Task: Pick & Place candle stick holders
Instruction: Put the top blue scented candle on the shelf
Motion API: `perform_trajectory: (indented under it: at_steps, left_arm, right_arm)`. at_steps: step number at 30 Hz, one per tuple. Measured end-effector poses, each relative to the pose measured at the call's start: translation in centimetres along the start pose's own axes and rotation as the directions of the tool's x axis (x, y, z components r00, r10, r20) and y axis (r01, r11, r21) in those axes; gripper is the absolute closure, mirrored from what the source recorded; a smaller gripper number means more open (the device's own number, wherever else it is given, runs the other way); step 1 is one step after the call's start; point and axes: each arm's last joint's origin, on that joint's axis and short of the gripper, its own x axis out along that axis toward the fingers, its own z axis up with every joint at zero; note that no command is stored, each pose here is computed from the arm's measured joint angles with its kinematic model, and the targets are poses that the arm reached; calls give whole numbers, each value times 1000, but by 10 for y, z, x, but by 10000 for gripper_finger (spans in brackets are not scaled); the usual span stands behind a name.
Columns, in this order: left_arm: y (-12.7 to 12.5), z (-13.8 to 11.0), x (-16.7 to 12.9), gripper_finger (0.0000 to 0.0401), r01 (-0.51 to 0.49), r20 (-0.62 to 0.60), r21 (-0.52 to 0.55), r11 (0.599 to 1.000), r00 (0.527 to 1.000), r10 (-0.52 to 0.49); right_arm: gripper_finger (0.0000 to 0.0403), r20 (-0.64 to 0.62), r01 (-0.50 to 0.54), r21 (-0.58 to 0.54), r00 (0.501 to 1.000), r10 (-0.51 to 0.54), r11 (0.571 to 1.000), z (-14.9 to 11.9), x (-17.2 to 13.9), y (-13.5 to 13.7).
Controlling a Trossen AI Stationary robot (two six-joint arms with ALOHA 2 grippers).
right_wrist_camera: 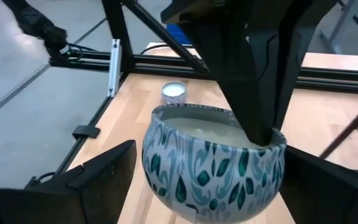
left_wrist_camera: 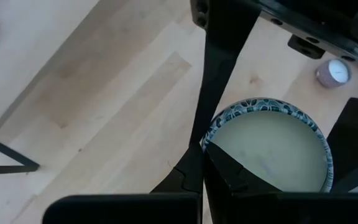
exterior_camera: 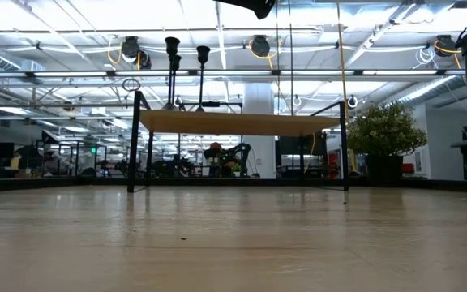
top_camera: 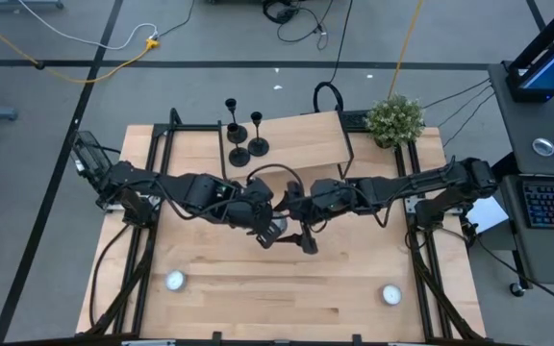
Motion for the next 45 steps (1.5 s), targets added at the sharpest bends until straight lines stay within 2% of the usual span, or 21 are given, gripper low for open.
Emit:
perform_trajectory:
  at_steps: [9, 17, 30, 39, 45]
  left_arm:
    - [-1, 0, 0, 401, 20, -12, 39, 999, 1000, -20]
    - [-4, 0, 2, 401, 57, -8, 82, 995, 998, -56]
    - [-6, -2, 1, 401, 43, 10, 124, 991, 999, -45]
    - [-4, -1, 1, 401, -2, 46, 162, 987, 999, -5]
    - [-5, -1, 3, 401, 0, 49, 175, 985, 999, -8]
  right_arm:
    - [55, 2, -25, -2, 1000, 25, 1000, 0, 0, 0]
    - [55, -1, -96, 3, 995, 96, 995, 0, 0, 1]
    - [55, 4, -84, -3, 996, 84, 996, 0, 0, -2]
    - [55, 8, 4, -19, 1000, -4, 1000, 0, 0, -6]
    - [55, 27, 13, -34, 1000, -13, 999, 3, -2, -8]
